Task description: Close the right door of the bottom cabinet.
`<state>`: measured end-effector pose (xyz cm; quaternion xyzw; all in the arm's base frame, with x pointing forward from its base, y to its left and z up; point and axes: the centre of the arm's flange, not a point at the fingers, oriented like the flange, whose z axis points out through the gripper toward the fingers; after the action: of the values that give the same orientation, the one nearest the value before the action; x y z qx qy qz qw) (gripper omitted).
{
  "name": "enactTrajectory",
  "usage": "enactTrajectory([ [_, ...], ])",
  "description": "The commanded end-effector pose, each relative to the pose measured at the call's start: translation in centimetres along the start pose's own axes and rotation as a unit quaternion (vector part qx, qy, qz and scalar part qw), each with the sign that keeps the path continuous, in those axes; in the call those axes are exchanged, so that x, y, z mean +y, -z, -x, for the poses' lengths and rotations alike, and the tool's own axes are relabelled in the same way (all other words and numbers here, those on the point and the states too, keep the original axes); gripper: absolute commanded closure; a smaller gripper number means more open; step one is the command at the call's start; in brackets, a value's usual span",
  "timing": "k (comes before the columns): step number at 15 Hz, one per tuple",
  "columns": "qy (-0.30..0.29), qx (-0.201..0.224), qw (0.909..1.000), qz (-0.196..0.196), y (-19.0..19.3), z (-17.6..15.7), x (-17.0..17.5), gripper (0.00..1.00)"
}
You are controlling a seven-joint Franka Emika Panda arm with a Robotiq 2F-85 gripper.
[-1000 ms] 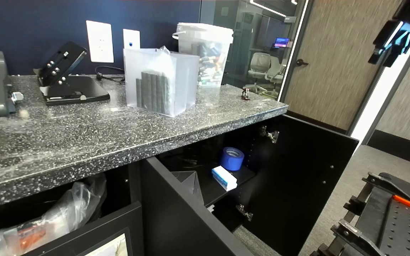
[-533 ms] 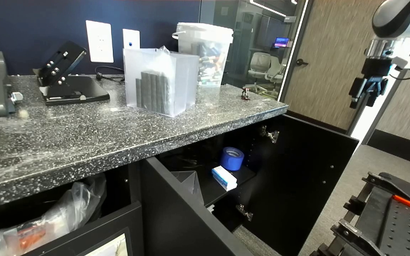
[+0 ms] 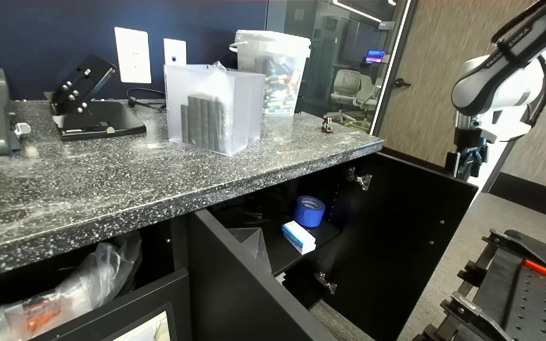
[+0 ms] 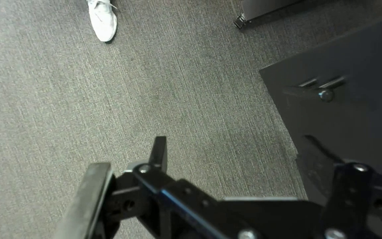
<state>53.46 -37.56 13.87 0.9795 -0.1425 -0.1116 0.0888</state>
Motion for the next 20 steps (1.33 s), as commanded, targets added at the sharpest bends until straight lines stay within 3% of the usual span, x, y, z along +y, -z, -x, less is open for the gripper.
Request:
enactTrajectory([
  [1, 0.017, -0.025, 0.9993, 0.022, -3.0, -2.6, -1.5, 0.00],
  [5, 0.051, -0.041, 0.9976, 0.022, -5.1, -1.8, -5.2, 0.00],
  [9, 0.074, -0.043, 0.9963, 0.012, -4.5, -1.2, -7.4, 0.00],
  [13, 0.107, -0.038, 0.9934, -0.015, -4.1, 0.2, -11.0, 0.00],
  [20, 0.149, -0.016, 0.9859, -0.075, -2.4, 3.7, -20.3, 0.00],
])
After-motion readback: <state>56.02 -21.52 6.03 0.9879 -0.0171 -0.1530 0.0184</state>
